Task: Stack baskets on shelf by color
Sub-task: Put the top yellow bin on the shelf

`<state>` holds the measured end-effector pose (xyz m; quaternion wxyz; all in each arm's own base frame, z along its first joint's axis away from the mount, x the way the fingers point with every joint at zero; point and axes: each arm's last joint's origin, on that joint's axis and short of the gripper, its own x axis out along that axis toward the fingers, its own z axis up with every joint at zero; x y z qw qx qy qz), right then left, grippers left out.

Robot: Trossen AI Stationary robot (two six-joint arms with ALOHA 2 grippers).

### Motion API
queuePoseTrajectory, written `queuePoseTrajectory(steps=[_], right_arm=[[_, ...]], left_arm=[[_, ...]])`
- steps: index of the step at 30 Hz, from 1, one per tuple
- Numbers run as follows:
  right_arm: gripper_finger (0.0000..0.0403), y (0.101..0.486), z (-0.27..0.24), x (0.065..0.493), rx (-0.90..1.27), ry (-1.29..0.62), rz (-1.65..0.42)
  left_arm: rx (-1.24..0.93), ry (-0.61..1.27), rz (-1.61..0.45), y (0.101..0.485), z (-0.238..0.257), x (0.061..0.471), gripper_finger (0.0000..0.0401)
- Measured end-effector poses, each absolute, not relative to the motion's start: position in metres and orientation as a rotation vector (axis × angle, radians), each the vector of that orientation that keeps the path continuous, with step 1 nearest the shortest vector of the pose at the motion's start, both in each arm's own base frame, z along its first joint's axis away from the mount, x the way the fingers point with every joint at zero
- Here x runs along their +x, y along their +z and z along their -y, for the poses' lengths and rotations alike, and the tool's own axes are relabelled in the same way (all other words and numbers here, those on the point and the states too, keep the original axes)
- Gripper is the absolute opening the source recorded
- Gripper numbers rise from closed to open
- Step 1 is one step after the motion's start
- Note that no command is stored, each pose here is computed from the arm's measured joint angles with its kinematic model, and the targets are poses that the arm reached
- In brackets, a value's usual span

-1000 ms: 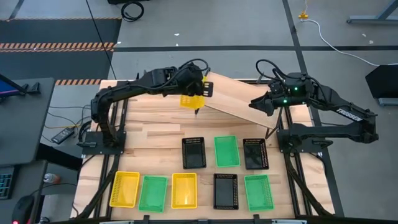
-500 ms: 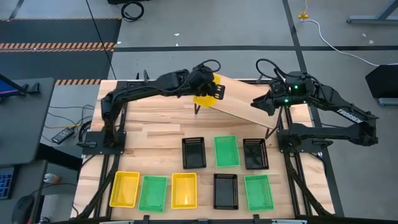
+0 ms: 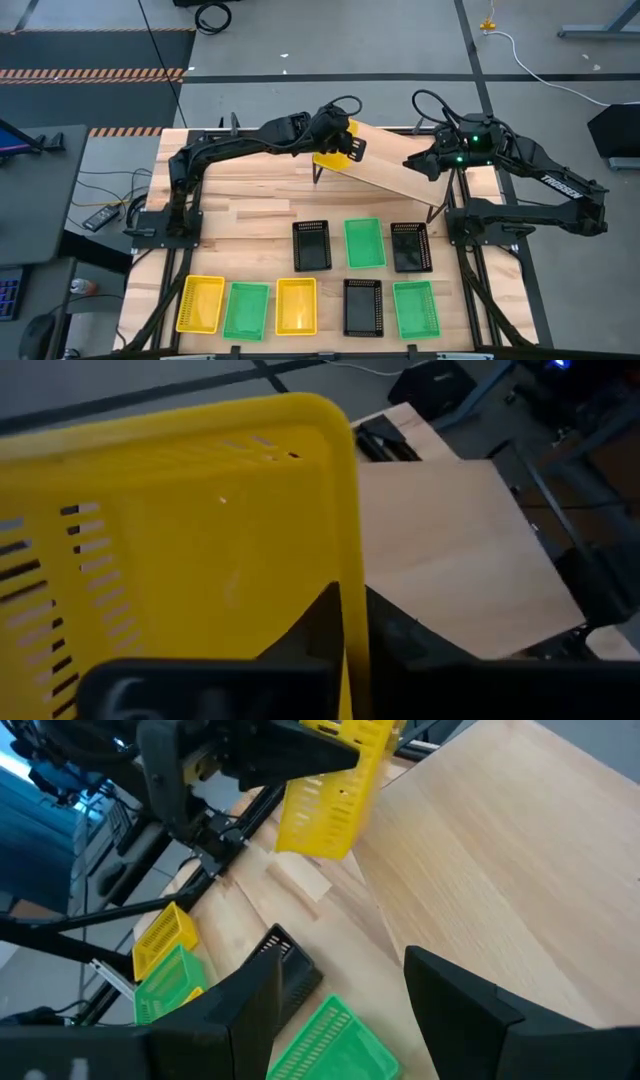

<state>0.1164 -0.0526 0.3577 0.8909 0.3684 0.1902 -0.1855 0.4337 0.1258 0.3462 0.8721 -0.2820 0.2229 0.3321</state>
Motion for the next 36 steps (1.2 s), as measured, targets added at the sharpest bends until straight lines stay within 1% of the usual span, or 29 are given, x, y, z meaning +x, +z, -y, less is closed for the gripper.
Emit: queuePoseTrajectory(steps=[5,14,17,20,22,24,26,29,32,34,36], right_arm=[[0.0217,0.358,0.053,0.116,0.782,-0.388,-0.390],[0.0217,0.358,0.053,0.117,0.794,-0.391,-0.387],[0.0217,0.358,0.053,0.117,0.794,-0.391,-0.387],[0.0217,0.358,0.053,0.117,0.793,-0.390,-0.387],[0.0217,0.358,0.053,0.117,0.788,-0.386,-0.389],[0.0217,0.358,0.053,0.117,0.784,-0.385,-0.390],[0.0217,0.358,0.052,0.117,0.770,-0.381,-0.392],[0.0217,0.358,0.053,0.117,0.752,-0.378,-0.395],[0.0217,0.358,0.053,0.117,0.733,-0.374,-0.398],[0.0217,0.358,0.053,0.116,0.724,-0.374,-0.399],[0.0217,0.358,0.053,0.117,0.716,-0.372,-0.400]], left_arm=[[-0.571,0.673,-0.489,0.345,-0.134,0.431,0.0062],[-0.580,0.674,-0.506,0.344,-0.137,0.429,0.0162],[-0.580,0.676,-0.506,0.344,-0.138,0.429,0.0188],[-0.570,0.668,-0.507,0.346,-0.138,0.428,0.0205],[-0.577,0.643,-0.498,0.353,-0.137,0.424,0.0211],[-0.604,0.579,-0.474,0.367,-0.133,0.416,0.0214],[-0.625,0.467,-0.457,0.384,-0.126,0.408,0.0214],[-0.607,0.246,-0.502,0.396,-0.106,0.401,0.0207],[-0.528,0.061,-0.565,0.401,-0.082,0.397,0.0198],[-0.439,-0.009,-0.582,0.404,-0.067,0.396,0.0192],[-0.309,-0.037,-0.641,0.400,-0.051,0.394,0.0188]])
